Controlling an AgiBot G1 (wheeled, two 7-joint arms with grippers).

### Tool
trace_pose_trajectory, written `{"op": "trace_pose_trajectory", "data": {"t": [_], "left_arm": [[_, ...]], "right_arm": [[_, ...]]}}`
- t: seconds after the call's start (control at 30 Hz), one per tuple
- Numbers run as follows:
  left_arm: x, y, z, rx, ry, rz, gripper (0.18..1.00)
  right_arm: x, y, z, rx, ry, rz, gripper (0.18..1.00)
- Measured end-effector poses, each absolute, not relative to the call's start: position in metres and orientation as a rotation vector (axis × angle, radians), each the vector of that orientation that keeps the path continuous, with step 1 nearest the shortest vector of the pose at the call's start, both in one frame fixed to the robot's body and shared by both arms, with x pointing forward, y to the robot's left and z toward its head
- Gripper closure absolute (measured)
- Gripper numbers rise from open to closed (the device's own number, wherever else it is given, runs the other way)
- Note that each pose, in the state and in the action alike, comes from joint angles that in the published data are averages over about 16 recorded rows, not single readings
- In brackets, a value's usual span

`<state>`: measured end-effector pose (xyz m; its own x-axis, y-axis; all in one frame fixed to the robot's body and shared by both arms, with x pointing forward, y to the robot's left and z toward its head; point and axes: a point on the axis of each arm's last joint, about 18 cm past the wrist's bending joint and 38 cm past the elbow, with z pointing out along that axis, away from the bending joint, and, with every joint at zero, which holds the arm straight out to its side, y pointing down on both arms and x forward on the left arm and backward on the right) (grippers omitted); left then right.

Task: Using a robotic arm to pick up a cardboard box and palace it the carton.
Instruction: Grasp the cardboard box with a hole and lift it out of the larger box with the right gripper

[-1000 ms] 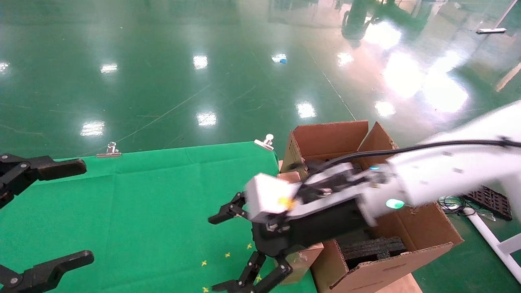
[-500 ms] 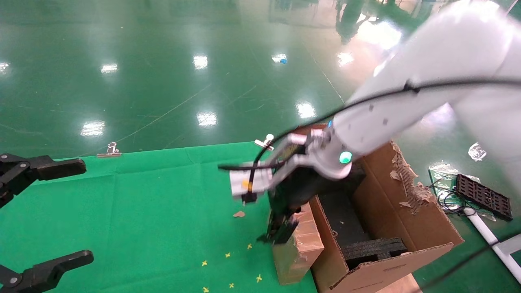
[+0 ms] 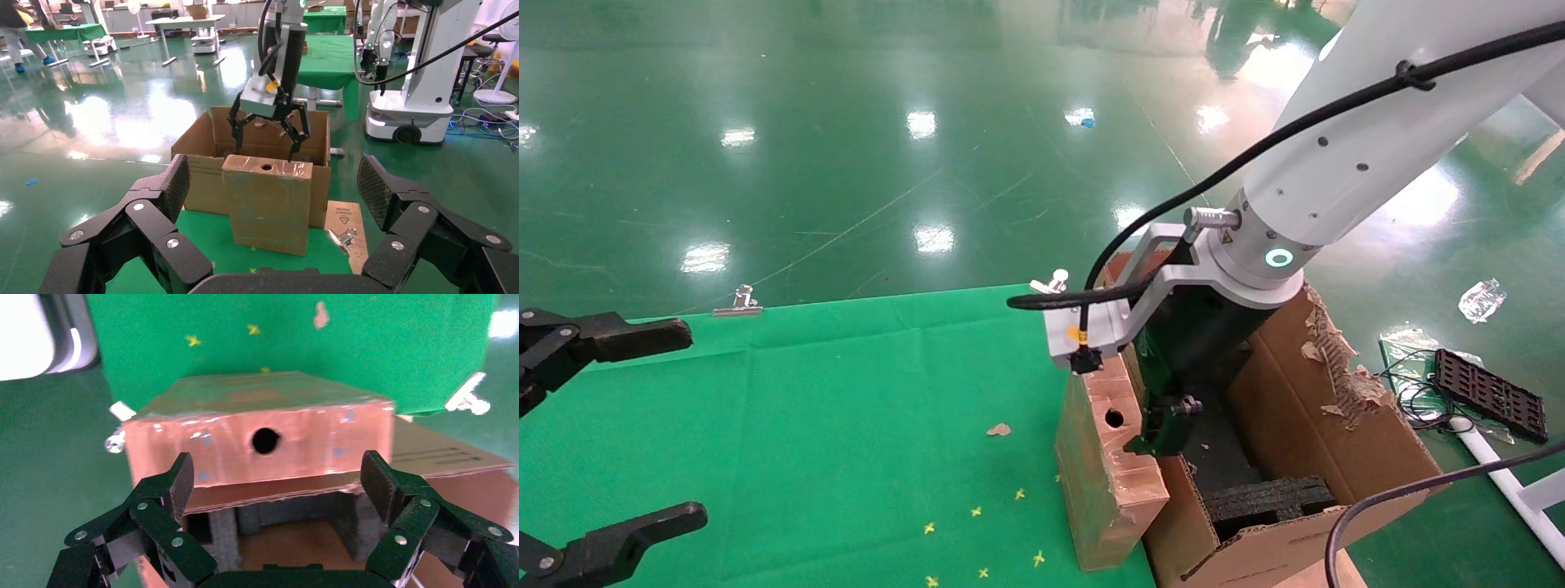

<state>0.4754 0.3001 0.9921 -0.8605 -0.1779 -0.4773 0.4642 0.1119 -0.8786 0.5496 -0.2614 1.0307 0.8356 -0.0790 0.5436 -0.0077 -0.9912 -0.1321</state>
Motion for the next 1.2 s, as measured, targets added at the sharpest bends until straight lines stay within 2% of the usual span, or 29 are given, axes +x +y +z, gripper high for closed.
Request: {"op": "trace_pose_trajectory", "data": {"t": [0.33,0.6,0.8,1.03,1.2], "left_arm": [[0.475,0.300,0.992,0.278,1.925,-1.799,0.184],[0.475,0.300,0.992,0.278,1.925,-1.799,0.184],[0.475,0.300,0.992,0.278,1.925,-1.799,0.184],[0.475,0.300,0.992,0.278,1.925,-1.799,0.184],[0.475,0.300,0.992,0.278,1.925,-1.799,0.184]], "right_arm": [[0.551,-0.265,1.019,-2.943,0.093,-0.835,0.178],[0.550,-0.270,1.025,-2.906,0.210,-0.839,0.178],[0.549,-0.277,1.033,-2.800,0.521,-0.767,0.178],[0.556,-0.286,1.033,-2.584,1.001,-0.576,0.178],[0.565,-0.288,1.023,-2.440,1.234,-0.427,0.178]]}}
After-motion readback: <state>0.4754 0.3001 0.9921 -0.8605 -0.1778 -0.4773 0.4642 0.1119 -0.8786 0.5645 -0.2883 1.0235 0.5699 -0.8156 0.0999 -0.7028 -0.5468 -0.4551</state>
